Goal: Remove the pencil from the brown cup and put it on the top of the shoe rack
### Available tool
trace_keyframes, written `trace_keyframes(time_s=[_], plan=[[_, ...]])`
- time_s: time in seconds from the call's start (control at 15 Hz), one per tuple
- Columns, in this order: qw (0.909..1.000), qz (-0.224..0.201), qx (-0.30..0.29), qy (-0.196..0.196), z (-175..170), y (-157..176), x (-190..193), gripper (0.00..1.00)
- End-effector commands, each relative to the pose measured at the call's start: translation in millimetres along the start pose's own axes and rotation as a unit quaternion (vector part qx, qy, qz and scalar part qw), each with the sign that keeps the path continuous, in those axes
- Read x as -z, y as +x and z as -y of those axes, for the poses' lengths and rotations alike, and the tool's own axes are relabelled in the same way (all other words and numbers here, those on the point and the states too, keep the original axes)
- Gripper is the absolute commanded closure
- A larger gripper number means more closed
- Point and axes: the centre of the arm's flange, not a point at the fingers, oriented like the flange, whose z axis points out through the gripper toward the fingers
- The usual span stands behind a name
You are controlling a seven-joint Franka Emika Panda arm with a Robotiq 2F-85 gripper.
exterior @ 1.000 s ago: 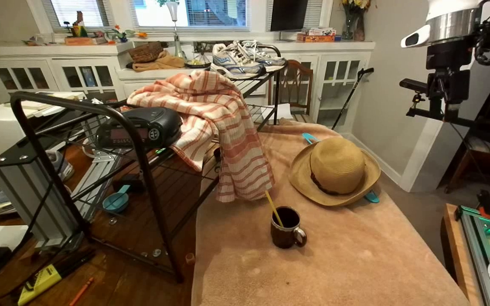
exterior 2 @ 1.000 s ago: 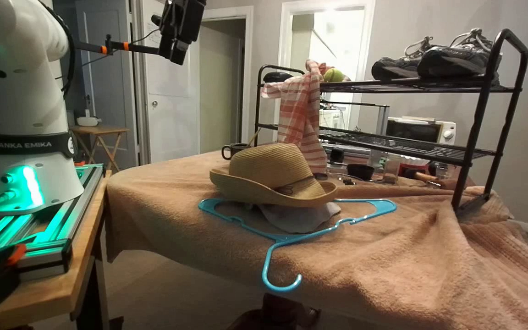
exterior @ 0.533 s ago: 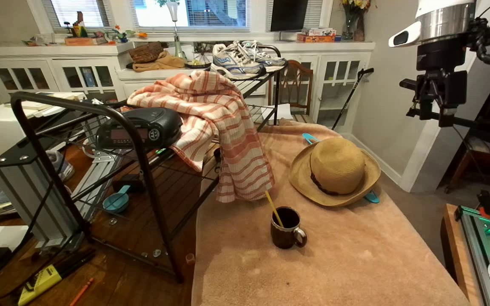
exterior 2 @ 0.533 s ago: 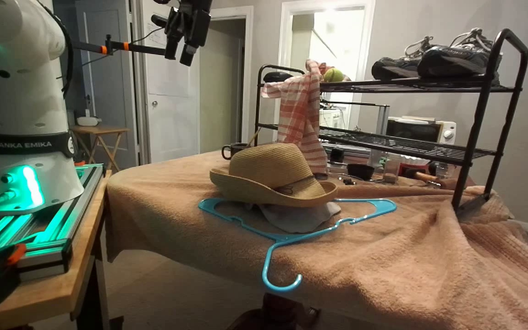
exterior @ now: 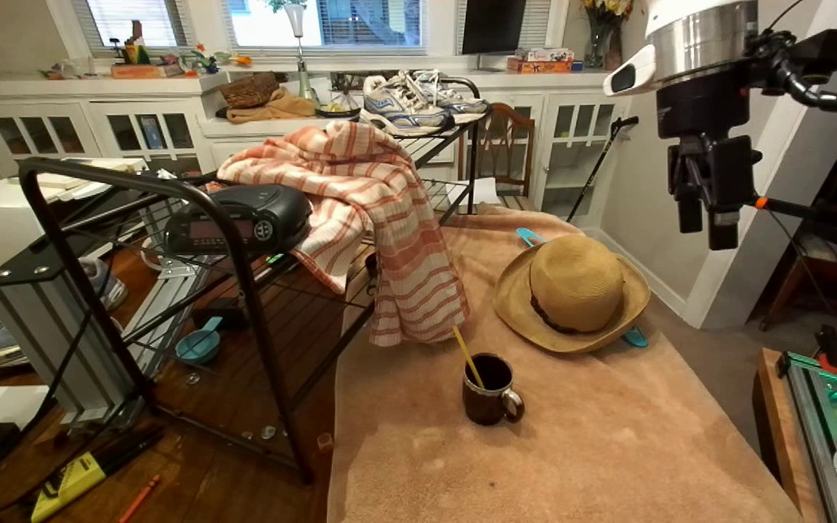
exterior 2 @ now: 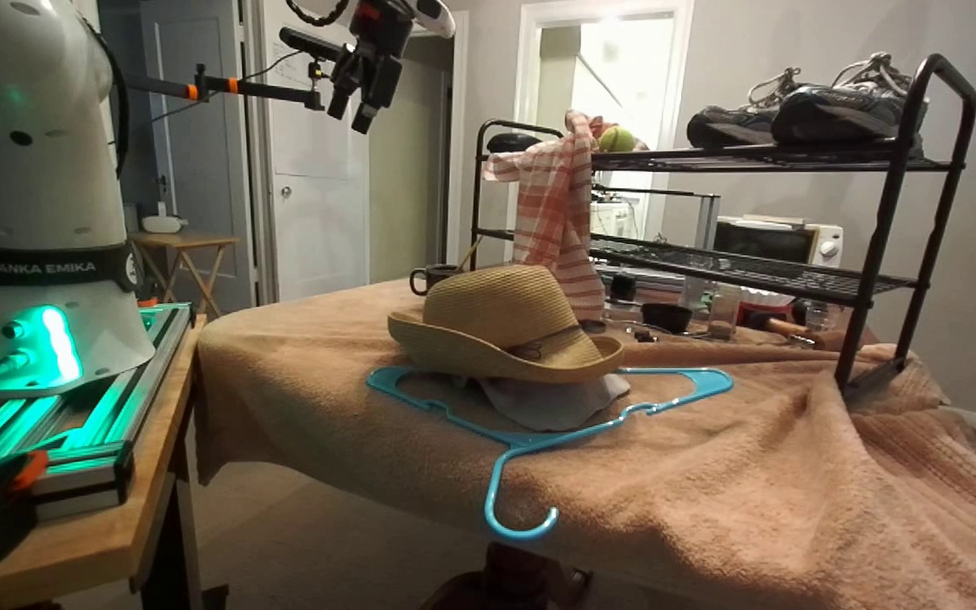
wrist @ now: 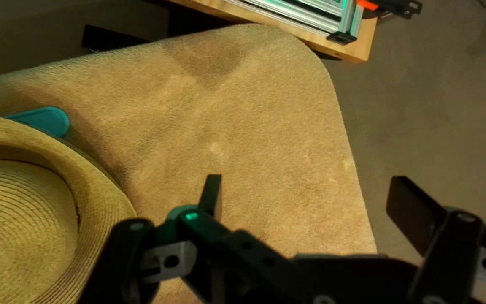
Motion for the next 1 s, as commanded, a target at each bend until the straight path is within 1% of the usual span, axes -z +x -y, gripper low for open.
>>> trace_keyframes(time_s=[0.0, 0.07, 0.13, 0.27, 0.33, 0.53, 0.6, 0.67, 0.73, 0.8, 0.93], plan=[[0.9981, -0.001, -0.061, 0.012, 20, 65, 1, 0.00], [0.9974, -0.006, -0.070, 0.011, 24, 79, 0, 0.00], [0.9964, -0.023, -0.081, 0.008, 25, 92, 0, 0.00], [0.9929, -0.039, -0.112, 0.009, 23, 114, 2, 0.00], [0.9907, -0.042, -0.129, 0.007, 24, 124, 1, 0.00], [0.9821, -0.067, -0.176, -0.001, 28, 148, -2, 0.00], [0.9813, -0.071, -0.179, -0.001, 29, 155, -5, 0.00], [0.9802, -0.081, -0.181, -0.010, 30, 161, -9, 0.00], [0.9852, -0.066, -0.158, -0.009, 31, 161, -13, 0.00], [0.9839, -0.072, -0.164, -0.005, 28, 147, -7, 0.00], [0.9843, -0.068, -0.163, -0.005, 28, 150, -11, 0.00]])
